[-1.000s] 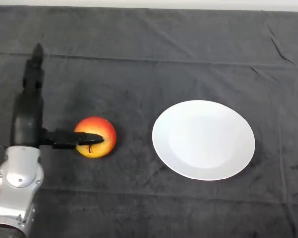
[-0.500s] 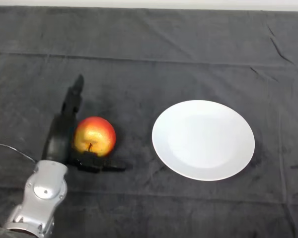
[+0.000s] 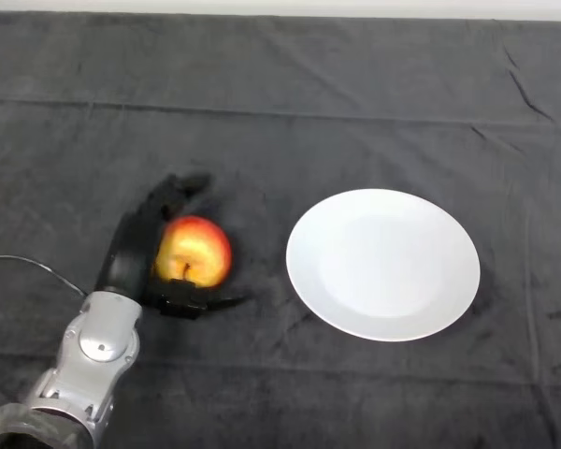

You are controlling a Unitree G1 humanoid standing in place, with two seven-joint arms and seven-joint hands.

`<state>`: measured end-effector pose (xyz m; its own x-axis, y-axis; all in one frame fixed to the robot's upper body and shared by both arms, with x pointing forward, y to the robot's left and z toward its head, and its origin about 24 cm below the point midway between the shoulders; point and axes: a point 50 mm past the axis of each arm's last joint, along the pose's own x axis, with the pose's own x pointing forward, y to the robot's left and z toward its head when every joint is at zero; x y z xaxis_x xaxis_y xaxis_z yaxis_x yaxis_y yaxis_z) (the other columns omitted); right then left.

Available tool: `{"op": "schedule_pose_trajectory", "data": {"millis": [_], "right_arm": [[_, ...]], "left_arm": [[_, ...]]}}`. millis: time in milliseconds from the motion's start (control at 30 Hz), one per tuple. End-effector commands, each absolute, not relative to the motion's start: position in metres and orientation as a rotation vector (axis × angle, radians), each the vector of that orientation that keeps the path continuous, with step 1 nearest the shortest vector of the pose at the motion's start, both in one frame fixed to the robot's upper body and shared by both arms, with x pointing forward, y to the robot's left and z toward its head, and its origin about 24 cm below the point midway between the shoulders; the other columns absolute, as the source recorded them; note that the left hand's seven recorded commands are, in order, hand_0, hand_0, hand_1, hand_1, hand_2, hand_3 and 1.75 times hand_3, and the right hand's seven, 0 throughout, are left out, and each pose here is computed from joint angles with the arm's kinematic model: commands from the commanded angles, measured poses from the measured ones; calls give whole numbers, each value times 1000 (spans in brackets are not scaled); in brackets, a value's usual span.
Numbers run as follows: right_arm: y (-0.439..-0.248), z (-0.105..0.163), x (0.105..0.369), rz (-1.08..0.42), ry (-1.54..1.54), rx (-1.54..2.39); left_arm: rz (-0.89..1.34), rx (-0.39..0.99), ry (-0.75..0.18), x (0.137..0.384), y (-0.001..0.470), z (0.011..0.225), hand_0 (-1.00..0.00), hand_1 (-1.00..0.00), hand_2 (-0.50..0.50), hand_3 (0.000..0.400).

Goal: Move the apple to the plate

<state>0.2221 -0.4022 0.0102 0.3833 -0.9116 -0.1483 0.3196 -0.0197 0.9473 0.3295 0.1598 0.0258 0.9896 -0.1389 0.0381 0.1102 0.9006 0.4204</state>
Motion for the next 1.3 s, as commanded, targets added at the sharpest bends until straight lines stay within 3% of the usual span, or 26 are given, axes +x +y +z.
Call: {"op": "schedule_pose_trajectory", "data": {"millis": [33,333,767,1300], "right_arm": [[-405,22,228,-1077,-706,1219],[-405,22,228,-1077,-707,1220],[-406,22,228,-1077,-708,1220],[-406,22,228,-1077,-708,1220]], "left_arm": [[-145,455,-90,337,159,33,-1000,-1000,0,400],[-152,478,-107,341,159,38,-1000,-1000,0,400],[-141,503,-204,356,153,71,-1000,-1000,0,400],[-205,493,-320,363,100,91,-1000,-1000,0,400]]}}
